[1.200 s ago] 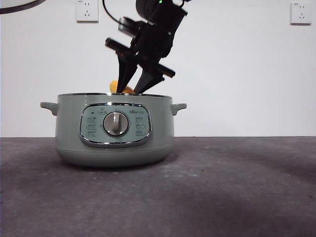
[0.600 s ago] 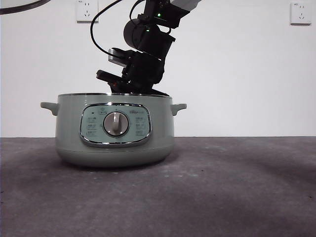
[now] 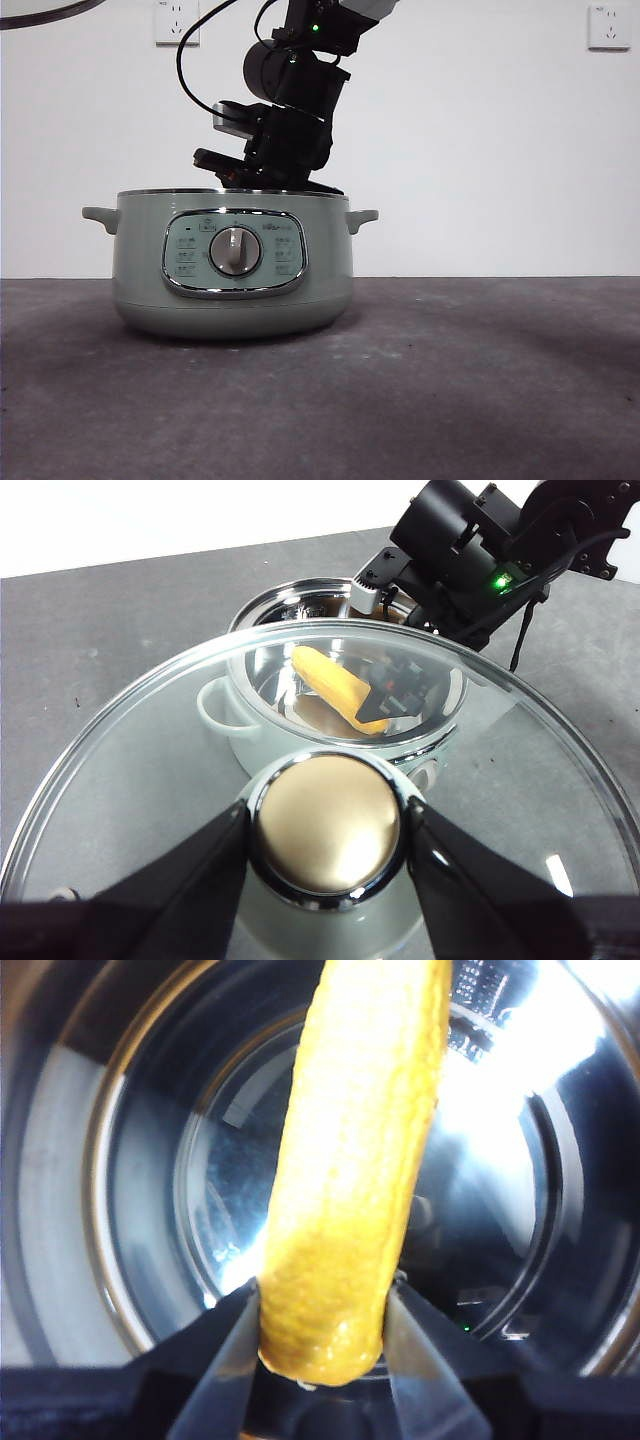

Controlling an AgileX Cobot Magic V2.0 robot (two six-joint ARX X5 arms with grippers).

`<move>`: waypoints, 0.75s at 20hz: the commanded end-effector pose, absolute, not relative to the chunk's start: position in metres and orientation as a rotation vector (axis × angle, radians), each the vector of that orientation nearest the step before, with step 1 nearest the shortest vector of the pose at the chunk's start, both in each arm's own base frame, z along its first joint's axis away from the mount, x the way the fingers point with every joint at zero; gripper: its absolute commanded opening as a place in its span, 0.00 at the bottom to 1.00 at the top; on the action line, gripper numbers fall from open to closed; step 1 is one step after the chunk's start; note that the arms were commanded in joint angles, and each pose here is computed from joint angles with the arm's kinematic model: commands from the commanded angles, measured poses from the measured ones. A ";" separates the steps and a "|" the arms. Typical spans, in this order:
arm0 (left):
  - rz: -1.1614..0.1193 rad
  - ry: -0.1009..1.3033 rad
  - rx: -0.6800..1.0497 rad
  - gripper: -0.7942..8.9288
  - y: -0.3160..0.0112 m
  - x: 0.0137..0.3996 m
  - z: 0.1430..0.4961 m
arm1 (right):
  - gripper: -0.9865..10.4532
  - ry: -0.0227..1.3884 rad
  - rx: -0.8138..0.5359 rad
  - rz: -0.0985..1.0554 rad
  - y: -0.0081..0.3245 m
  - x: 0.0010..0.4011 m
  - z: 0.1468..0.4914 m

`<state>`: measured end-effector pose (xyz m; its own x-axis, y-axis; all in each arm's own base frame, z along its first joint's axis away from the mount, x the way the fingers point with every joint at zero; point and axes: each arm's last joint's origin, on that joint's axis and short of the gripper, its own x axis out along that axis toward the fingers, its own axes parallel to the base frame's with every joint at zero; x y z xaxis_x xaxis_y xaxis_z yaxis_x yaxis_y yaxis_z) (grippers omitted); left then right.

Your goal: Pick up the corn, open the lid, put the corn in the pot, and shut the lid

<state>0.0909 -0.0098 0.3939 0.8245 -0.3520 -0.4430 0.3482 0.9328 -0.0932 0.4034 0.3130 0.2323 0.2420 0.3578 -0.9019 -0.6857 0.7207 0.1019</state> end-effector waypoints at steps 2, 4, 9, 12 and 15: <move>-0.401 0.412 0.005 0.07 -0.012 0.090 0.402 | 0.33 1.169 -0.367 0.710 0.312 0.406 0.215; -0.401 0.419 0.005 0.07 -0.012 0.092 0.401 | 0.56 1.155 -0.363 0.711 0.313 0.407 0.216; -0.408 0.439 0.003 0.07 -0.013 0.101 0.400 | 0.56 1.092 -0.346 0.718 0.314 0.408 0.239; -0.418 0.438 0.006 0.07 -0.014 0.109 0.400 | 0.56 0.967 -0.308 0.721 0.310 0.403 0.293; -0.419 0.457 0.003 0.07 -0.015 0.120 0.398 | 0.56 0.869 -0.287 0.653 0.291 0.383 0.353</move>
